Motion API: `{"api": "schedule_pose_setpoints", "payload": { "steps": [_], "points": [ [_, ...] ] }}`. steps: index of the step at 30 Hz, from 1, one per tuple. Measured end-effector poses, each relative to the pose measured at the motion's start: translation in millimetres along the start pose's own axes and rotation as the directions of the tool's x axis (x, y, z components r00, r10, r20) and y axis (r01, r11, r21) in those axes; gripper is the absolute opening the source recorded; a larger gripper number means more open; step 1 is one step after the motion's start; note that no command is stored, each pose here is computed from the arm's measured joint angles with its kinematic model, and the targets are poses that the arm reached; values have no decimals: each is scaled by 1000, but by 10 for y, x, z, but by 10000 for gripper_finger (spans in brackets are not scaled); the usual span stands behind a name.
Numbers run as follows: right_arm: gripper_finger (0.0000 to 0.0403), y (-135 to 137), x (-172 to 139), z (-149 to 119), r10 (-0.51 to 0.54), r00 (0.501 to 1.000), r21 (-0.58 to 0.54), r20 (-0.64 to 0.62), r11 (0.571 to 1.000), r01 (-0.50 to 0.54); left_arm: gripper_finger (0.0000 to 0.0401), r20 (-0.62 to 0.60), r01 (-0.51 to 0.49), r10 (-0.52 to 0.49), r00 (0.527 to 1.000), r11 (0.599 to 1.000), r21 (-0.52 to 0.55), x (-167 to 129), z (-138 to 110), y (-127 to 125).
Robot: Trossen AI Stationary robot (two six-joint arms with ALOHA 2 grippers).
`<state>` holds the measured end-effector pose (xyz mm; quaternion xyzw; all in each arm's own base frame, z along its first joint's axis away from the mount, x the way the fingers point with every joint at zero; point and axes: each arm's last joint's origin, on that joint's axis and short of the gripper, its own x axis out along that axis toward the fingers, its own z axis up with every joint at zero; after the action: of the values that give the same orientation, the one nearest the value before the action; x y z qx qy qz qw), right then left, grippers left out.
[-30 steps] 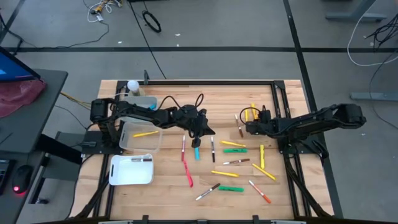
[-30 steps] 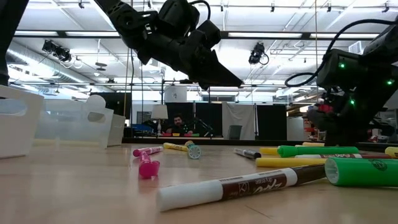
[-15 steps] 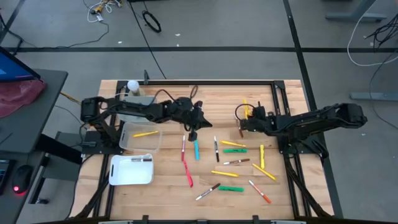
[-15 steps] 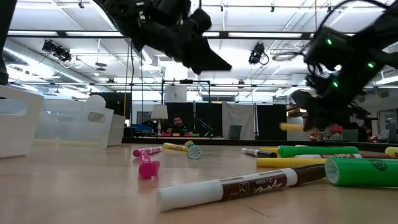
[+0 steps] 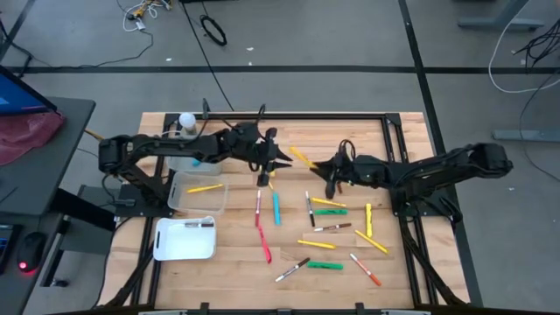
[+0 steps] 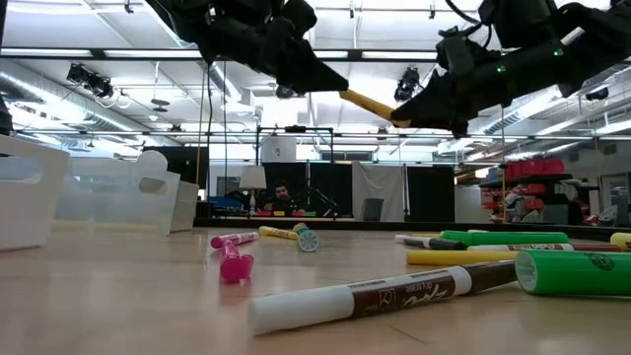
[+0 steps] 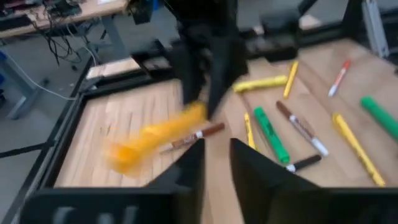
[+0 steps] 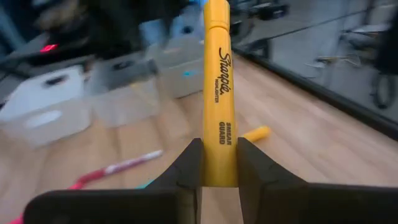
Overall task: Pick & Place Markers
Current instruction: Put the yellow highlighter into the gray bin
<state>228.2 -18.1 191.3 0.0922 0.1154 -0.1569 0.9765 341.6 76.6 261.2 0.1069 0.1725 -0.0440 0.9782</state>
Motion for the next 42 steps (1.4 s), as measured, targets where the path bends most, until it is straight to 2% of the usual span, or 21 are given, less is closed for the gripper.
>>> {"api": "schedule_pose_setpoints", "payload": {
  "steps": [2, 8, 11, 13, 17, 19, 23, 32, 36, 42],
  "points": [
    [55, 50, 13, -11, 51, 999, -18, 3, 999, -51, 125, 8, 1, -1, 1000, 1000, -31, -13, 4, 26],
    [56, 86, 15, -10, 61, 998, -29, 22, 998, -61, 242, -43, 31, -35, 998, 996, -88, -23, -61, 31],
    [56, 82, 15, -10, 59, 998, -29, 20, 998, -59, 275, -100, -7, -3, 995, 995, -99, -65, -81, 26],
    [56, 91, 14, -11, 92, 996, -29, 12, 995, -92, 284, -139, -71, 57, 989, 993, -97, -128, -72, 47],
    [56, 92, 15, -10, 103, 995, -24, 10, 994, -103, 284, -176, -170, 154, 972, 982, -86, -217, -53, 100],
    [56, 96, 14, -10, 108, 994, -23, 10, 994, -108, 283, -155, -134, 119, 981, 987, -92, -215, -48, 106],
    [56, 96, 14, -7, 110, 994, -23, 13, 994, -110, 283, -93, 6, -13, 996, 997, -80, -152, -59, 82],
    [56, 94, 14, -3, 104, 994, -23, 18, 994, -103, 279, -4, 26, -27, 1000, 999, -43, -8, -37, 50],
    [57, 93, 14, -6, 102, 995, -24, 15, 995, -102, 254, 9, 40, -39, 999, 998, -39, -8, -30, 52],
    [57, 93, 14, -6, 102, 995, -25, 15, 995, -101, 187, 11, 40, -39, 999, 998, -38, -8, -27, 52]
  ]
}}
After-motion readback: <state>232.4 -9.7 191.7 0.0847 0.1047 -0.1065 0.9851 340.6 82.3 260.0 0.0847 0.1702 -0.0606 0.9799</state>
